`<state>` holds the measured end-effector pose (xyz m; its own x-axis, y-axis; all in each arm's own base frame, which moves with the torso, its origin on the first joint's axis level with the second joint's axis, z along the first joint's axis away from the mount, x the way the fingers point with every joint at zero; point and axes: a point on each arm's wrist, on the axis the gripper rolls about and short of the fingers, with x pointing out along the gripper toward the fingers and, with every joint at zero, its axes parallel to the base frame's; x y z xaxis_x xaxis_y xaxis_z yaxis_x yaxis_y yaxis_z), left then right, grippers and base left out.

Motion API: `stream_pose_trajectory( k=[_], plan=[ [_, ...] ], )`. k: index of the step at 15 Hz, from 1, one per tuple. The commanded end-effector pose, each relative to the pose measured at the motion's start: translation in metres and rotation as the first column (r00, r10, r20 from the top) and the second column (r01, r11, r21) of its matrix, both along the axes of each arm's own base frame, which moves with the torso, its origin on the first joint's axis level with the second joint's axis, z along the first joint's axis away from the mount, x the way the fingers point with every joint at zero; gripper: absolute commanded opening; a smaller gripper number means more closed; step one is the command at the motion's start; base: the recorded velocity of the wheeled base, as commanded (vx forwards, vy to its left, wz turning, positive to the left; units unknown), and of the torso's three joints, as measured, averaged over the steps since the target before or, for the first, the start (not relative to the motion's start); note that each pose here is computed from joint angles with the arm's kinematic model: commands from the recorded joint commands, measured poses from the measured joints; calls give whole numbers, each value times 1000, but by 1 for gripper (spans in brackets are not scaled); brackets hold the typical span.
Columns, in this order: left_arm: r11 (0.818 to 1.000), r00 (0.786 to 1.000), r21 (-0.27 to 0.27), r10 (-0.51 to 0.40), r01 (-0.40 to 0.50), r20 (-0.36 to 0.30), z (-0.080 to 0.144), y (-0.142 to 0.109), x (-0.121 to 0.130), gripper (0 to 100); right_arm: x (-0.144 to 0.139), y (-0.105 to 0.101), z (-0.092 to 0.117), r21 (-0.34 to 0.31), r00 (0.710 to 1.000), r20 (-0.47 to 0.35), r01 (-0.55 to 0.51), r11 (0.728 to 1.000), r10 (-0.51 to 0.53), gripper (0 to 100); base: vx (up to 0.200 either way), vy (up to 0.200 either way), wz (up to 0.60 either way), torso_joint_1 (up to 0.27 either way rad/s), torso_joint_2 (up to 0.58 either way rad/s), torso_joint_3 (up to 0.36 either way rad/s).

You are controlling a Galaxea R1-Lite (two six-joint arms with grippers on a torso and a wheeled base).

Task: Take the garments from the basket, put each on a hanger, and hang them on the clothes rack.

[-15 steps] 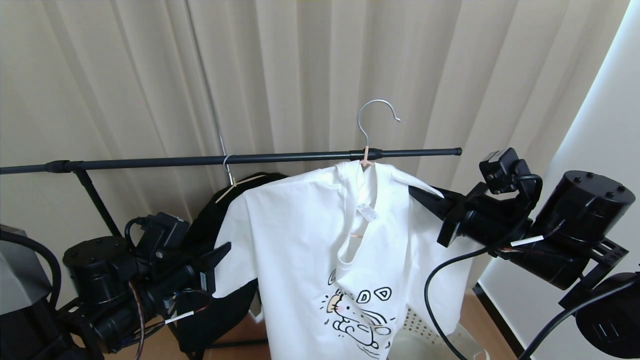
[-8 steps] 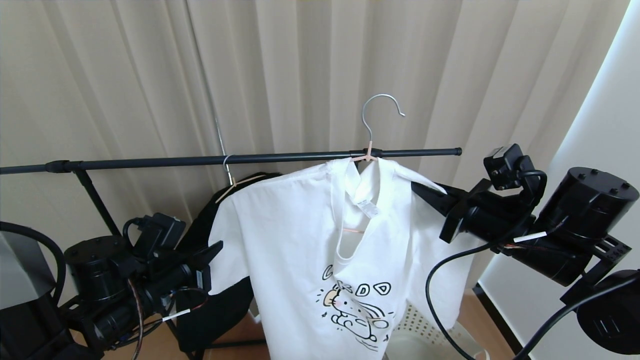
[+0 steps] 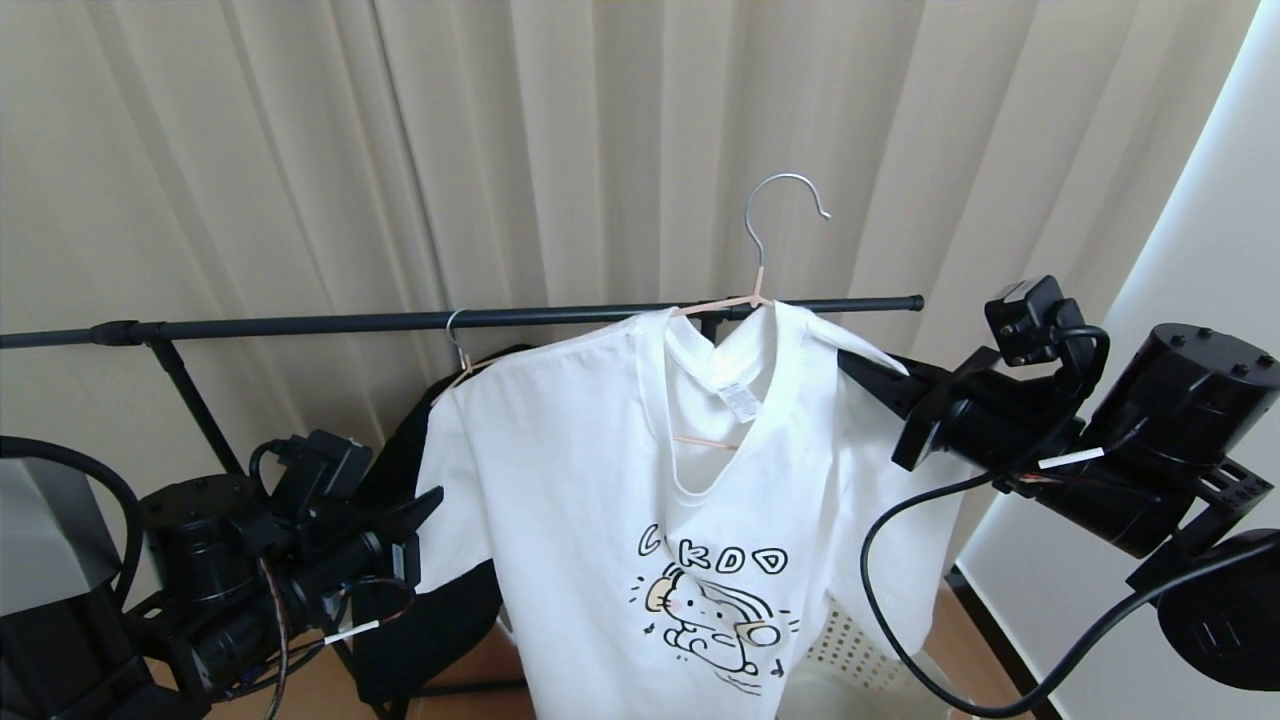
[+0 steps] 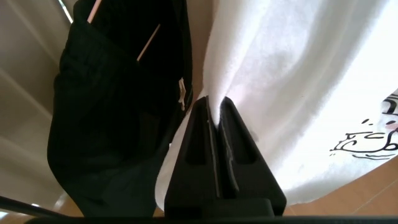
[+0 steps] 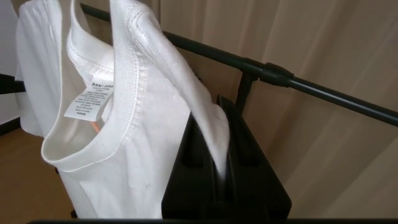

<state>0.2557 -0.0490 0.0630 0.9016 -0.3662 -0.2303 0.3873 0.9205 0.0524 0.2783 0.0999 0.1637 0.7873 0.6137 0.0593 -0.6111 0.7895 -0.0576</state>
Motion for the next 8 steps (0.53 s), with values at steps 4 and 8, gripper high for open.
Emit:
stream_pose_trajectory(
  k=[4,8],
  plan=[
    [1000,1000,1,0,0,-5,-1,0,0,0,2,-4,1,5,1000,-1,6,1000,-6,0,0,0,0,0,0,0],
    [1000,1000,1,0,0,-5,-1,0,0,0,3,-5,2,12,1000,3,12,1000,-12,0,0,0,0,0,0,0]
  ],
)
